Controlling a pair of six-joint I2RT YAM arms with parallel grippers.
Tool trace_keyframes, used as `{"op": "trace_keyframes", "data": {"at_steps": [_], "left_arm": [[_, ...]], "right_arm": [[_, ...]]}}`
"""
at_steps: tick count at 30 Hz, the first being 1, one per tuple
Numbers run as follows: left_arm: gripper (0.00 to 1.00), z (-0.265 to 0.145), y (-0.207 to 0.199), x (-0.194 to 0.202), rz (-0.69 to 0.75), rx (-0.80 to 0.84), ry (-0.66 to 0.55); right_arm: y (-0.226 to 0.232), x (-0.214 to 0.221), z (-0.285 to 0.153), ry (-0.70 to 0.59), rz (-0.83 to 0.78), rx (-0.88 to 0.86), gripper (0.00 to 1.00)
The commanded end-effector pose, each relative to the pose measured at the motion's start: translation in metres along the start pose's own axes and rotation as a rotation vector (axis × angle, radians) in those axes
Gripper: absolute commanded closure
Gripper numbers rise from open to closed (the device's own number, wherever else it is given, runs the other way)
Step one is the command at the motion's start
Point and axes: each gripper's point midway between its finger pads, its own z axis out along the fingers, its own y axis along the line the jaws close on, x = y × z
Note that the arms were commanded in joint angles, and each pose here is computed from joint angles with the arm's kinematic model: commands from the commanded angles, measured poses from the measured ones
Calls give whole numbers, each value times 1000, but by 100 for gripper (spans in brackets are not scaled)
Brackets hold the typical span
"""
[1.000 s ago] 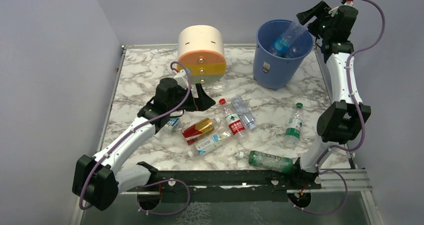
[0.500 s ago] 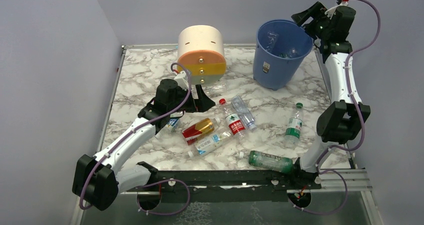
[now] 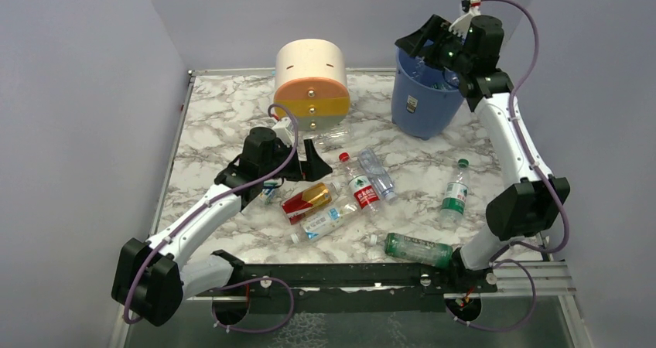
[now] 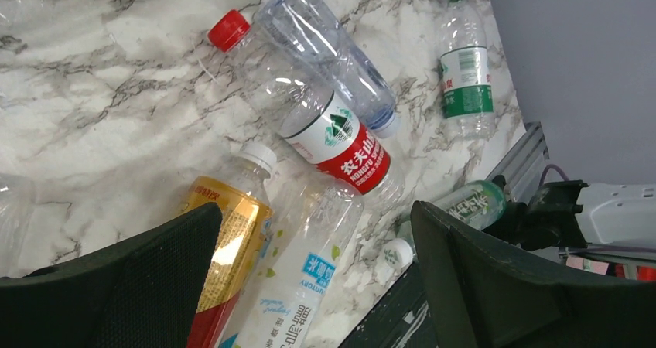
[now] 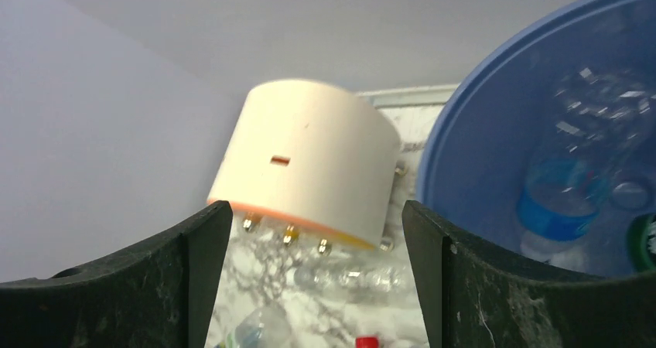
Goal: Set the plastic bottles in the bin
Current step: Place the plastic bottle in the trash bin.
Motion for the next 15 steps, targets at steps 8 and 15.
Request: {"op": "trace_keyframes", "data": {"at_steps": [8,15], "left_arm": [[1,3,10,30,-36,31,73],[1,8,14,34,-49,28,100]], "right_arm": [[43,101,-15,143,-94,-127,13],[40,149,8,226,-86,-140,12]]}}
